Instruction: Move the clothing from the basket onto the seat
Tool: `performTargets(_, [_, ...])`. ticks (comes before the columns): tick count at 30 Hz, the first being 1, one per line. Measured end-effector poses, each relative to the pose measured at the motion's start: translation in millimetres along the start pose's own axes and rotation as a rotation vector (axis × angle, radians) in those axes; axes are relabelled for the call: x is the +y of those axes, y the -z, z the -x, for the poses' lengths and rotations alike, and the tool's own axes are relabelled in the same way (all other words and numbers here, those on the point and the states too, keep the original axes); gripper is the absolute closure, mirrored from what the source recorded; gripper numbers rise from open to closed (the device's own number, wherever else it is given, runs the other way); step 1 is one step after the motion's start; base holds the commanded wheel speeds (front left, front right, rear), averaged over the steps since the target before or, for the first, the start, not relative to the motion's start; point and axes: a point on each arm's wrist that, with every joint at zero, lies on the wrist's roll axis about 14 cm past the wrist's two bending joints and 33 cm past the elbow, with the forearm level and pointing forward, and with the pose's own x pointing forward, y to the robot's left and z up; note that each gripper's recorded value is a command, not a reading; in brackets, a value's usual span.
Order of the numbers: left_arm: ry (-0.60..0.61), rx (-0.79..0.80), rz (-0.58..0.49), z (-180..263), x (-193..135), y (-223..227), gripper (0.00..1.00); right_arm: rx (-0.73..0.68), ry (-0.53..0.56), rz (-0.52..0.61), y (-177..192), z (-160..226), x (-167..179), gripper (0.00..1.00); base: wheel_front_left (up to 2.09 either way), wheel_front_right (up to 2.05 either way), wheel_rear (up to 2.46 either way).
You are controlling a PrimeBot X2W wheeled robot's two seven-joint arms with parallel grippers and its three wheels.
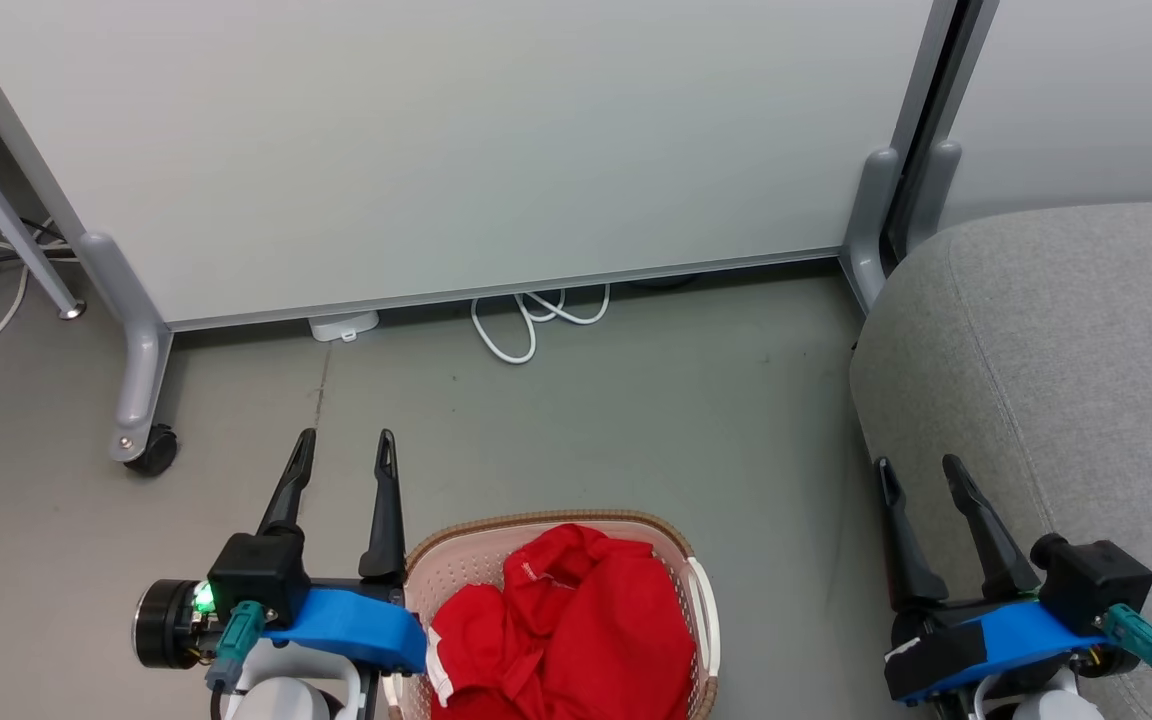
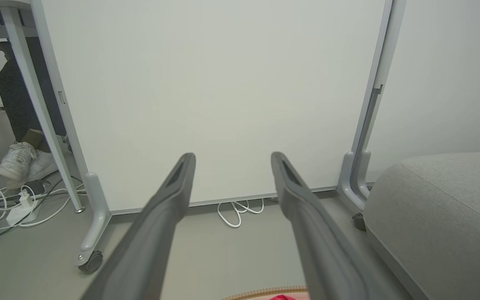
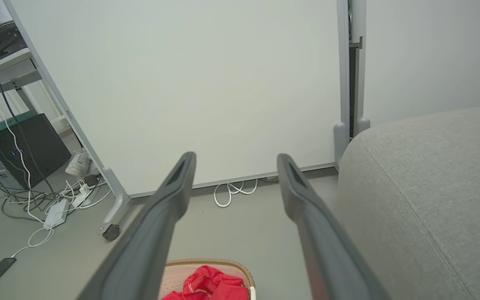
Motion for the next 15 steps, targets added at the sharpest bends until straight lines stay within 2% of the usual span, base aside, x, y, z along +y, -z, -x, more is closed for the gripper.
performTargets(15, [0.051,0.001,-0.079,0.9,-8.8,5.0,0.0,-0.007,-0.039,0.1,0.7,-0.7,7.7,0.0,0.0,0.0,0.0])
